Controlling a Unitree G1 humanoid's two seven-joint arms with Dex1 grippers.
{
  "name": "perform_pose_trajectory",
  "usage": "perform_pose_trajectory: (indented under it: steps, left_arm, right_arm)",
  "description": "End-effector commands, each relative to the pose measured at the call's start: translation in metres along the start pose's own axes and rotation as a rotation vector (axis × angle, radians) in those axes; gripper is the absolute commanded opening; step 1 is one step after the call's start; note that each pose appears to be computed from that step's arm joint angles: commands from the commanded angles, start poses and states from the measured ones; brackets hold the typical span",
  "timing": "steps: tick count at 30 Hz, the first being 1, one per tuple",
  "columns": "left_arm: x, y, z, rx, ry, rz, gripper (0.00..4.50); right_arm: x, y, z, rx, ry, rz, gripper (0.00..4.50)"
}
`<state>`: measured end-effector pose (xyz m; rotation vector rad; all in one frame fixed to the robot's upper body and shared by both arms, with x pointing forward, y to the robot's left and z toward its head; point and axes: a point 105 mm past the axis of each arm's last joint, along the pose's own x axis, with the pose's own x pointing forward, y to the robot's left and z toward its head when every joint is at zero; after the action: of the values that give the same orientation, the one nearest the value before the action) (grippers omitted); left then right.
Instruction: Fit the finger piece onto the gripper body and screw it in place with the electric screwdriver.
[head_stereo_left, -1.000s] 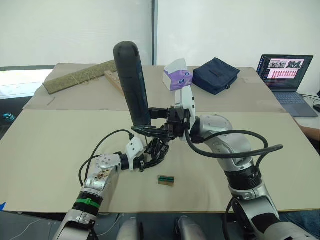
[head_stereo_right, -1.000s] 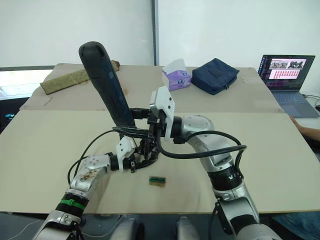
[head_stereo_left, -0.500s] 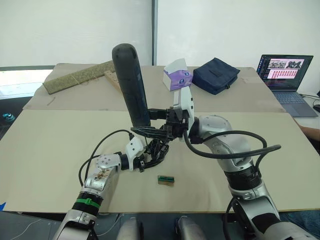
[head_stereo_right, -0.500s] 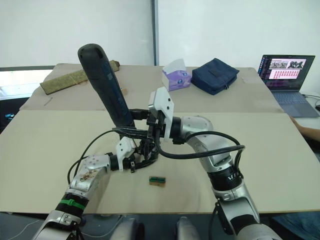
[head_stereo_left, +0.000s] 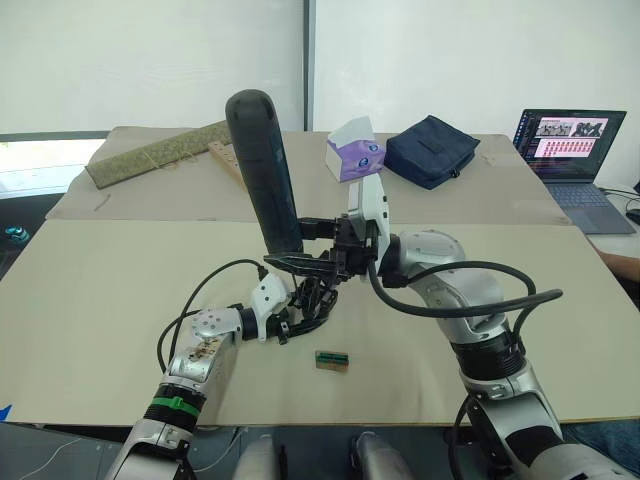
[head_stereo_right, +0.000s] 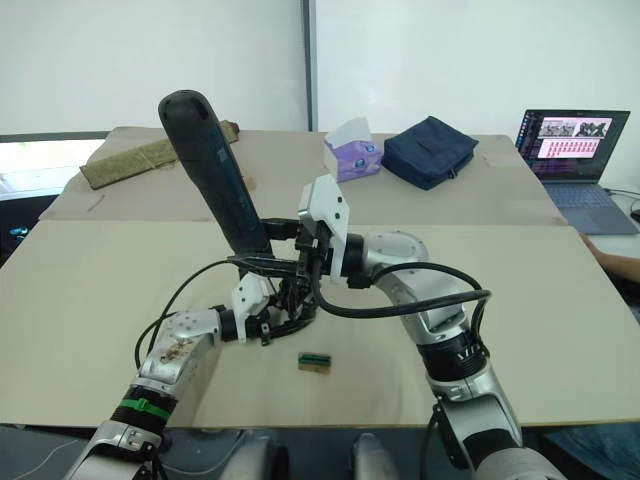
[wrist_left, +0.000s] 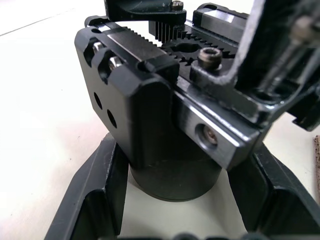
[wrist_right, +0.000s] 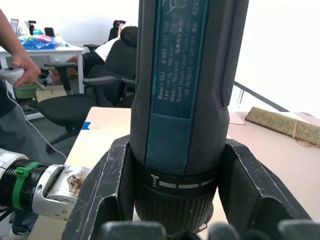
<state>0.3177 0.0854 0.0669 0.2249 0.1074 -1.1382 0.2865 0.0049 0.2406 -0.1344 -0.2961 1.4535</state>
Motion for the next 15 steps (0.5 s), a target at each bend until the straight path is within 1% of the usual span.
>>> perform_pose_trajectory:
  steps: [1, 15]
  left_arm:
    - [0.0013, -0.0112, -0.0089, -0.036, 0.022, -0.048, 2.30]
    - [0.0015, -0.0122, -0.0101, -0.040, 0.022, -0.048, 2.30]
  right_arm:
    - [0.0007, 0.0046, 0.0179, -0.055, -0.053, 0.015, 1.92]
    - [0.0015, 0.0054, 0.0174, -0.040, -0.061, 0.017, 1.92]
